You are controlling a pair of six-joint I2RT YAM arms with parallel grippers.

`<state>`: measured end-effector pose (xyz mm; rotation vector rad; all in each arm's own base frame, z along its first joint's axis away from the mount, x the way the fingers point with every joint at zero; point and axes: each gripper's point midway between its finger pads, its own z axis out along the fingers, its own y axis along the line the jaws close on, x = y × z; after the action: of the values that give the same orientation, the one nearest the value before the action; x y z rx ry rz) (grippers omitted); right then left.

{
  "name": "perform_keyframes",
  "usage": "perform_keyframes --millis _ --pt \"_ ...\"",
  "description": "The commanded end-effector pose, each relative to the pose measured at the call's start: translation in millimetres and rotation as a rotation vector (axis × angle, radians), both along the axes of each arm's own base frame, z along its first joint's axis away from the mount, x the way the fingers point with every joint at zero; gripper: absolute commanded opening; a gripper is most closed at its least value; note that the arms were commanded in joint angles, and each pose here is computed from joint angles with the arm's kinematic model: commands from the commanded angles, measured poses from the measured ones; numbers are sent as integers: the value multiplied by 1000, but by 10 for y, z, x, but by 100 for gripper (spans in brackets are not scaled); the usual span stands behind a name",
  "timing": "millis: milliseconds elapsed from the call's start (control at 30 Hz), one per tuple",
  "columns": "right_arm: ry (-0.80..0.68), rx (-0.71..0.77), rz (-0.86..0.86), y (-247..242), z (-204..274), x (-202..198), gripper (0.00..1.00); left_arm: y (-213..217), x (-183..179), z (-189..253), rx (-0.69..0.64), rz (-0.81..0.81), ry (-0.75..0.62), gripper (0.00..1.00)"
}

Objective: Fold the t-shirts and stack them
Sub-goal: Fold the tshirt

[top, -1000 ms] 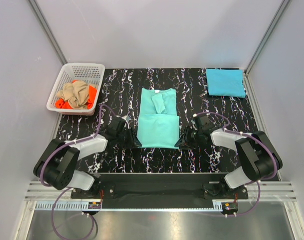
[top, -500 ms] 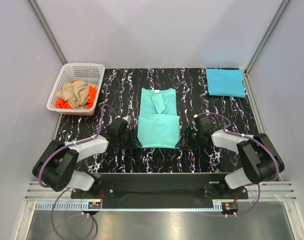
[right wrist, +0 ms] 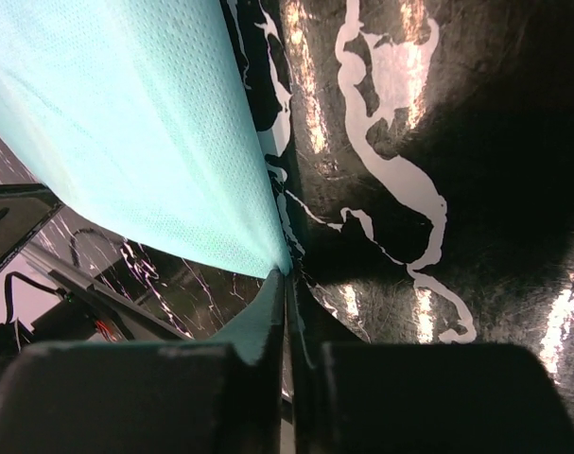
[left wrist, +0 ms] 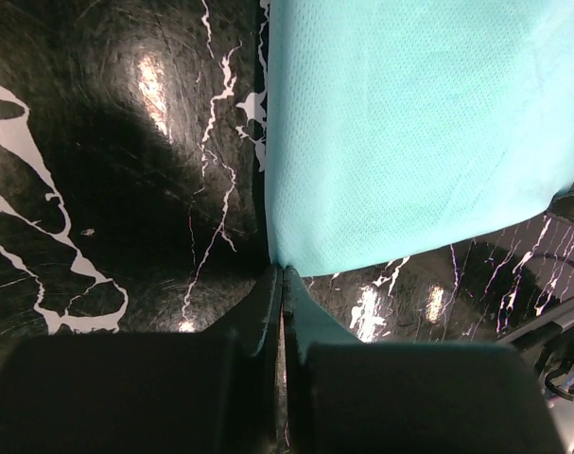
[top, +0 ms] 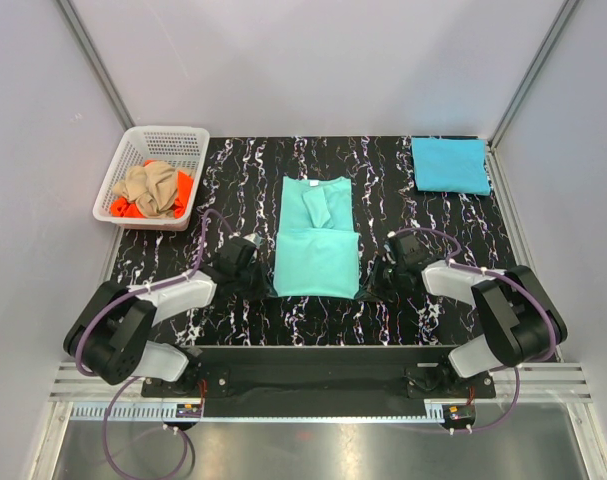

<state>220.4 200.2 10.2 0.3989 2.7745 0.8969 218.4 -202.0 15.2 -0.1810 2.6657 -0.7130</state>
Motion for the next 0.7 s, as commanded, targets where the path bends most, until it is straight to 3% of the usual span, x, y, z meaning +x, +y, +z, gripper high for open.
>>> perform_keyframes --millis 0,667 --pt "67 -120 -10 -208 -237 -214 1 93 -163 -150 50 -9 54 0" --pt "-83 -120 -26 -209 484 -221 0 -20 -164 727 -65 6 -73 0"
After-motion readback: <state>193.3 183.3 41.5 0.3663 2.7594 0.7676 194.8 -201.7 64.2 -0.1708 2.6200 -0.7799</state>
